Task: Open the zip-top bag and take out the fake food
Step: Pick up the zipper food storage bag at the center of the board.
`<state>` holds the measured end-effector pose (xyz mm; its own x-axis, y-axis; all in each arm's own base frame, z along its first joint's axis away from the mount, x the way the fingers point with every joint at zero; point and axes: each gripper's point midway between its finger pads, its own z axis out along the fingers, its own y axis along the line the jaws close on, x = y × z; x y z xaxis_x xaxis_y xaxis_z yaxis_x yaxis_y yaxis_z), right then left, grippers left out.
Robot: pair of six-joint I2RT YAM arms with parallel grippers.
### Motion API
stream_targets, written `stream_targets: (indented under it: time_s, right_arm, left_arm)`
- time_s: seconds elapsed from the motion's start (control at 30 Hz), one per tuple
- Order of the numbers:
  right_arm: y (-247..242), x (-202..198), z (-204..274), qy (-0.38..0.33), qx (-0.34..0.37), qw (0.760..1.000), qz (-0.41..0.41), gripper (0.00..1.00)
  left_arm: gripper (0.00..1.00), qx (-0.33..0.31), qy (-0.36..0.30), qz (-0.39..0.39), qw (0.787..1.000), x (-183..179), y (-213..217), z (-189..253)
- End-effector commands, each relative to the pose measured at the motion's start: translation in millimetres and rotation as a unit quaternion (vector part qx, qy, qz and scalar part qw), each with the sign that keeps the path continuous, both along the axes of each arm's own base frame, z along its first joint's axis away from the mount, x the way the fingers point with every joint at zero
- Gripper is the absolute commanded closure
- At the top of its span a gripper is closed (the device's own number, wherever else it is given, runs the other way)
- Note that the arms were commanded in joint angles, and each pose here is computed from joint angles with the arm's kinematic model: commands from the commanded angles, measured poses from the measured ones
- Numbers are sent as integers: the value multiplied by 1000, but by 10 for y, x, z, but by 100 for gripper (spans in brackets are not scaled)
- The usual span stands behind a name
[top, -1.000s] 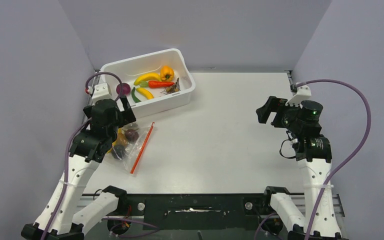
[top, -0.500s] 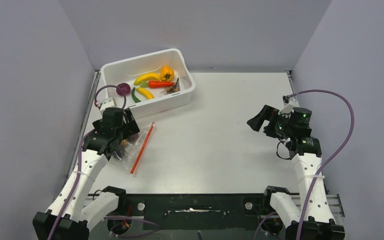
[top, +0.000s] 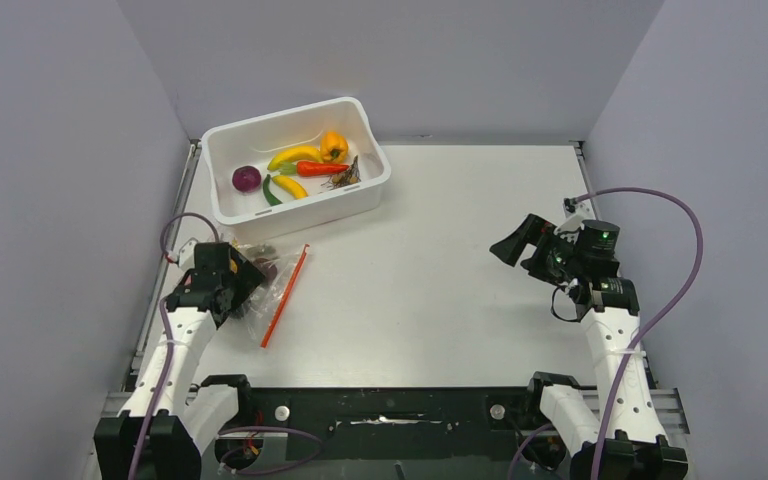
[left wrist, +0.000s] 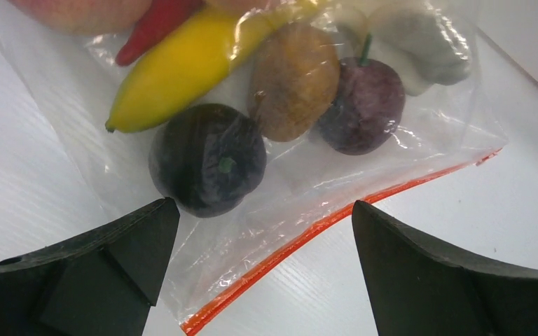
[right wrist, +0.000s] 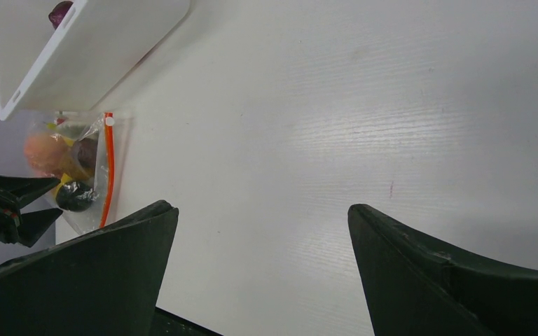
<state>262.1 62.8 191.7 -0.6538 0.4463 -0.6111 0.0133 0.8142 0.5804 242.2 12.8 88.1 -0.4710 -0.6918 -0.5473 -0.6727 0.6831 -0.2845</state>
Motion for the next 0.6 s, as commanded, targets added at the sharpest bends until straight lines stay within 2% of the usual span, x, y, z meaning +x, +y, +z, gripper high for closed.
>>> stream_targets:
  time_s: [0.0, 0.07, 0.17, 0.3, 0.37, 0.47, 0.57]
  right_arm:
    - [-11, 37, 66, -19, 5, 1000, -4, 2]
    - [-13, 41, 47, -17, 7, 1000, -6, 2]
    - [-7, 52, 10, -11, 13, 1000, -7, 2]
    - [-30, 73, -48, -1, 12, 1000, -15, 2]
    - [-38, 79, -82, 7, 13, 1000, -17, 2]
    - [-34, 83, -135, 18, 16, 1000, -18, 2]
    - [-33, 83, -167, 23, 19, 999, -20, 2]
  left_arm:
    - [2, -62, -45, 91, 993, 27, -14, 1]
    - [2, -79, -40, 137, 987, -80, 10, -114]
    - [3, -94, -35, 162, 982, -168, 1, -243]
    - [10, -99, -17, 182, 978, -259, 3, -382]
    - [19, -103, -14, 185, 977, -275, -5, -407]
    - [41, -117, -16, 180, 977, -262, -56, -418]
    - [58, -131, -19, 170, 977, -238, -115, -413]
